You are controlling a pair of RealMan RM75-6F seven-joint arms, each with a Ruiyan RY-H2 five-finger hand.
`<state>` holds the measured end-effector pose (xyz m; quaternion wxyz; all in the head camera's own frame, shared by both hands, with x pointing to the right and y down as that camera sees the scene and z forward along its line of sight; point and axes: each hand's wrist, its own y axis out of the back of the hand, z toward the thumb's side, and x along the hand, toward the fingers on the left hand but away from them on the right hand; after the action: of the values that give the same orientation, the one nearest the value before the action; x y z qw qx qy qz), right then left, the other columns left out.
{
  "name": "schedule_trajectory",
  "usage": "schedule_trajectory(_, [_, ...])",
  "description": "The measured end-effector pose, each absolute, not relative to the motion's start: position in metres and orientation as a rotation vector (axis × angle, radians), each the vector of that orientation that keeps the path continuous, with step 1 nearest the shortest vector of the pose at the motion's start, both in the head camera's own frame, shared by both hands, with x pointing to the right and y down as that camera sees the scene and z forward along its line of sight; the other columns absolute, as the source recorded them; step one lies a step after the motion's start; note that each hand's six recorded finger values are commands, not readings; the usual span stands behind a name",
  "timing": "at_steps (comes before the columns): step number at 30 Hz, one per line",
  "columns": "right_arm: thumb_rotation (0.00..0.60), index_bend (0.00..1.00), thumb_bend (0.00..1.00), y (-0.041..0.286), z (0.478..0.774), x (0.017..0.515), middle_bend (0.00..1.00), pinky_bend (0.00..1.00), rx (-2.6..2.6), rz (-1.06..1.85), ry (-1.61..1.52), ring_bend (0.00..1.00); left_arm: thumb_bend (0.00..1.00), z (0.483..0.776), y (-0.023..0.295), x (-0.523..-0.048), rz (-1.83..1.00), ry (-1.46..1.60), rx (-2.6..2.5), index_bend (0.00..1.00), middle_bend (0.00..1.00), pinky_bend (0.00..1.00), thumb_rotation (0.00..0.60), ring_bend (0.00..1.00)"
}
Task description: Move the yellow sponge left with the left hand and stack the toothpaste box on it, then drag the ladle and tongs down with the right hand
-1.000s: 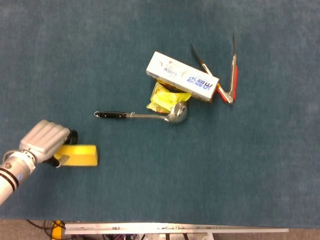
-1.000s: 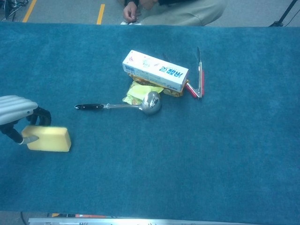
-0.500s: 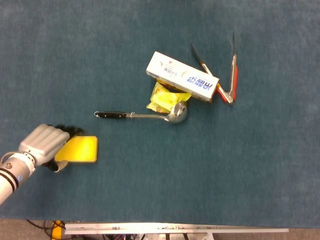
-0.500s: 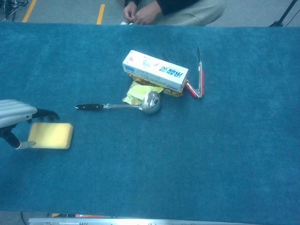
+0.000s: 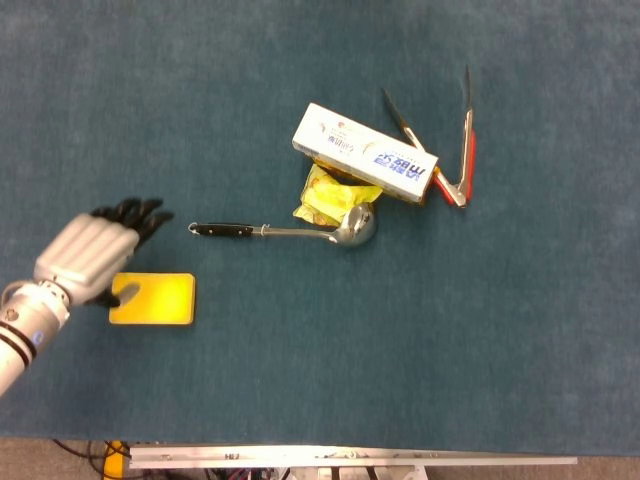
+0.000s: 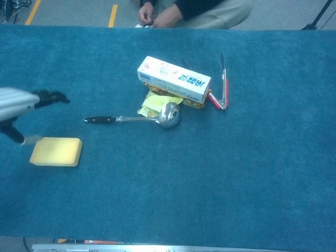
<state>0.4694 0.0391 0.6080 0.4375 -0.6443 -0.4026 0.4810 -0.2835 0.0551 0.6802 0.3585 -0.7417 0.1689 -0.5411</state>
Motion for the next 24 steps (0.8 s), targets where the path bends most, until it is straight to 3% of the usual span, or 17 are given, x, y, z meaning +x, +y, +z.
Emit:
schedule_trajectory(8, [0.6, 0.2, 0.04, 0.037, 0.605, 0.456, 0.35, 0.28, -1.608, 1.17, -0.961, 0.27, 0.34, 0.661, 0.024, -0.262, -1.214, 0.543, -1.904, 0.0, 0.0, 0.16, 0.6, 0.0])
schedule_trajectory(19, [0.6, 0.2, 0.01, 0.016, 0.607, 0.407, 0.35, 0.3, -1.624, 1.162, -0.88, 0.27, 0.34, 0.655, 0.032, -0.268, -1.192, 0.564, -1.898, 0.0, 0.0, 0.16, 0.6, 0.0])
schedule_trajectory(24, [0.6, 0.19, 0.0, 0.002, 0.617, 0.366, 0.31, 0.3, -1.708, 1.165, -0.807, 0.21, 0.34, 0.641, 0.039, -0.276, -1.167, 0.6, -1.86, 0.0, 0.0, 0.16, 0.6, 0.0])
